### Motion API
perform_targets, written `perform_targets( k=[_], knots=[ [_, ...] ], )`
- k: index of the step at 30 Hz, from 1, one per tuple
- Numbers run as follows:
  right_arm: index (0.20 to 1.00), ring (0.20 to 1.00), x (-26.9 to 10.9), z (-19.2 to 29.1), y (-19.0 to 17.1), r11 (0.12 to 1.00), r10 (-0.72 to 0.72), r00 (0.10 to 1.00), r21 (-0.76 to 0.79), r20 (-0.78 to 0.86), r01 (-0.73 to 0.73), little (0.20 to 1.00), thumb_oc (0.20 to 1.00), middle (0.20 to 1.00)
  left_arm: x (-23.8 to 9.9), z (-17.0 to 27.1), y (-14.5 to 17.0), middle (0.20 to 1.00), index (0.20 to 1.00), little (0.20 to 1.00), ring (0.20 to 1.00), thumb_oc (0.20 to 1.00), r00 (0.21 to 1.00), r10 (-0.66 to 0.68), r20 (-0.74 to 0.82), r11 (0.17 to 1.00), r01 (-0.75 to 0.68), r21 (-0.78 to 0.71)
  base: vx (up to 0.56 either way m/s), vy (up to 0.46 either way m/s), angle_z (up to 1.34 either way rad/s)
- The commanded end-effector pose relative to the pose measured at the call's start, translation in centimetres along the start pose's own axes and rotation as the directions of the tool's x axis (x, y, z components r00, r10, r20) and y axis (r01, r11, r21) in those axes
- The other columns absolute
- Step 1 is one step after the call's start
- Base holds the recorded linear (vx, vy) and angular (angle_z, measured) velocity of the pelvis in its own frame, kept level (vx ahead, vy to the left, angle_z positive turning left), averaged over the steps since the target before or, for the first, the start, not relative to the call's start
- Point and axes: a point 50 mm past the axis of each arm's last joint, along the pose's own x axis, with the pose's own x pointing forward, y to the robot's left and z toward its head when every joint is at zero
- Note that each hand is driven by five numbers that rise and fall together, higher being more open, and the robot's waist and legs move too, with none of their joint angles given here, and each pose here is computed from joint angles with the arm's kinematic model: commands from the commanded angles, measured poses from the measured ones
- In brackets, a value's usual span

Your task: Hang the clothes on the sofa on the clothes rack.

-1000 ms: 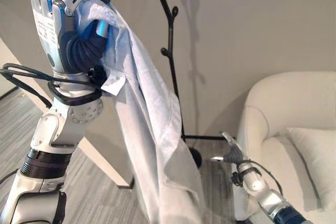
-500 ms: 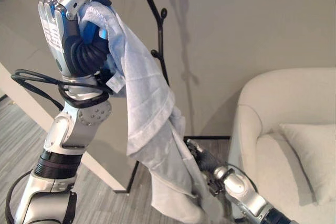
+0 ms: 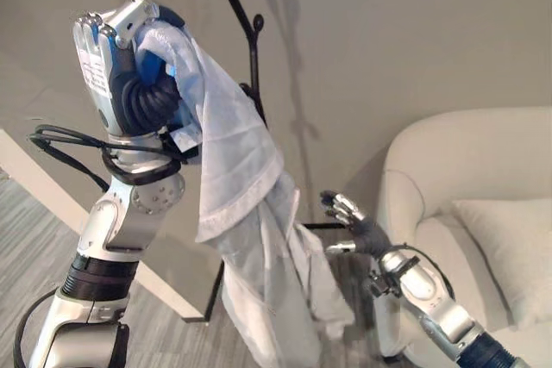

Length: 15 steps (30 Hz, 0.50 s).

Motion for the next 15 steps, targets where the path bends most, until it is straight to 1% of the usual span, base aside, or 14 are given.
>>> perform_targets(
  k=[1,4,7,9,11,15],
  knots=[
    [1.0,1.0,0.3,2.3,1.0,1.0,0.006,0.989,-0.011,0.15,-0.004,1.0,1.0,1.0,0.6,-2.0,0.6,0.2,0.2,0.2,0.2,0.2,0.995,0.048,-0.086,0.999,-0.046,0.027,0.0,-0.007,-0.06],
    [1.0,1.0,0.5,2.1,1.3,1.0,0.016,0.99,-0.007,0.142,-0.015,1.0,1.0,1.0,0.8,-2.0,0.7,0.2,0.2,0.2,0.2,0.2,0.996,0.053,-0.076,0.998,-0.051,0.032,0.0,-0.012,-0.05],
    [1.0,1.0,1.0,0.5,2.6,0.998,0.061,0.995,-0.001,0.077,-0.061,1.0,1.0,1.0,1.9,-2.0,0.9,0.2,0.2,0.2,0.2,0.2,0.997,0.07,-0.041,0.997,-0.068,0.047,0.01,-0.011,-0.06],
    [1.0,1.0,1.2,0.1,2.9,0.997,0.076,0.995,-0.004,0.064,-0.076,1.0,1.0,1.0,2.4,-2.1,1.0,0.2,0.2,0.2,0.2,0.2,0.997,0.073,-0.029,0.996,-0.071,0.055,0.0,-0.003,-0.02],
    [1.0,1.0,1.2,-0.9,3.8,0.99,0.135,0.991,-0.036,0.015,-0.135,1.0,1.0,1.0,3.3,-2.5,1.1,0.2,0.2,0.2,0.2,0.2,0.997,0.074,-0.016,0.994,-0.073,0.083,0.0,0.002,0.03],
    [1.0,1.0,1.1,-1.5,5.0,0.969,0.228,0.973,-0.098,-0.016,-0.229,1.0,1.0,1.0,4.8,-3.0,1.3,0.2,0.2,0.2,0.2,0.2,0.998,0.057,0.029,0.989,-0.061,0.138,0.0,0.001,0.01]
  ],
)
